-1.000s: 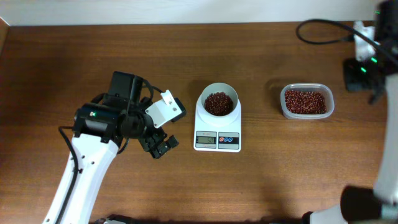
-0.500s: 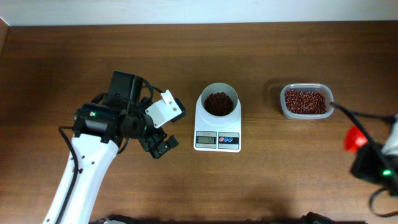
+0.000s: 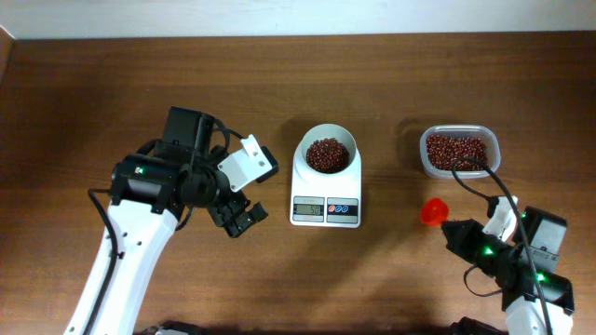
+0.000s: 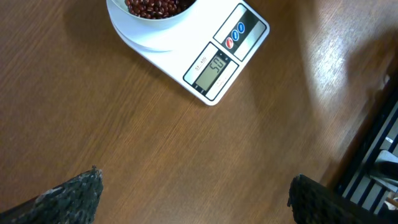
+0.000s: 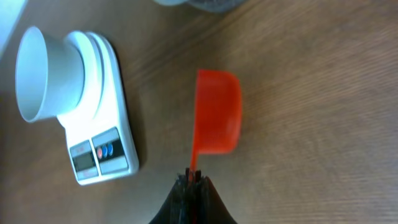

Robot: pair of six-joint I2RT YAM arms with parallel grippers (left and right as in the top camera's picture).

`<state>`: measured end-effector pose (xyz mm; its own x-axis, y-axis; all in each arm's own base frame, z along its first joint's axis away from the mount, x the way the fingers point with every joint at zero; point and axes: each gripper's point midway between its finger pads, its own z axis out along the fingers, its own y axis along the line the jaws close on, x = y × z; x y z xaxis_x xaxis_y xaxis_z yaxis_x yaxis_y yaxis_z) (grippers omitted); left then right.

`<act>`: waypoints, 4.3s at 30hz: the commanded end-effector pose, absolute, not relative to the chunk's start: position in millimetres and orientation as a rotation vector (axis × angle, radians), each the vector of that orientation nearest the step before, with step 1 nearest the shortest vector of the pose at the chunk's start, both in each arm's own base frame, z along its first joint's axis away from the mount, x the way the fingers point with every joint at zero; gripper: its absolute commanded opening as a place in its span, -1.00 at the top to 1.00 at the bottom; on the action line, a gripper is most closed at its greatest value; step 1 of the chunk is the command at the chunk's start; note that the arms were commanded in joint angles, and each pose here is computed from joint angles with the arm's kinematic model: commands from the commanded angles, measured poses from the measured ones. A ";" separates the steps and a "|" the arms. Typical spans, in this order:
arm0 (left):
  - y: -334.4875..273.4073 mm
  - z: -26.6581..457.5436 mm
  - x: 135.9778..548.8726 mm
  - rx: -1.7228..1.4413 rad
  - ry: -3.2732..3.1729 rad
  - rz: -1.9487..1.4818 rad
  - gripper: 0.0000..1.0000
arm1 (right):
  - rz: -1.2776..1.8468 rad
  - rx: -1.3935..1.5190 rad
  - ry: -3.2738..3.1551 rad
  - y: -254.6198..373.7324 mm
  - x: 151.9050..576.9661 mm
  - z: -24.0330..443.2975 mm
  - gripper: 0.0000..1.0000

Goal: Scoop and weigh 50g on scale
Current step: 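Carry the scoop down toward the front right of the table, then lower the scoop onto the table and open the right gripper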

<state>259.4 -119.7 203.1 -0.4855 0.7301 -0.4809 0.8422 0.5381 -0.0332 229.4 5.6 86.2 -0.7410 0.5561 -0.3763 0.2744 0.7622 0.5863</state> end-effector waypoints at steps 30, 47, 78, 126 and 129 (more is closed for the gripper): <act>-120.5 208.0 257.8 1.285 2.340 -0.377 -0.98 | 0.767 0.964 2.578 -9.6 214.5 12.9 0.43; -120.5 208.0 257.8 1.285 2.340 -0.377 -0.98 | 0.611 0.750 2.413 -58.8 259.2 51.3 0.24; -120.5 208.0 257.7 1.285 2.341 -0.377 -0.98 | 0.682 0.869 2.523 -42.1 231.9 38.2 0.14; -120.5 208.0 257.7 1.285 2.341 -0.377 -0.98 | 0.777 0.360 2.207 -11.0 326.4 186.3 -0.98; -120.5 208.0 257.7 1.285 2.341 -0.377 -0.98 | 0.706 0.256 2.077 -12.1 328.9 256.1 -0.98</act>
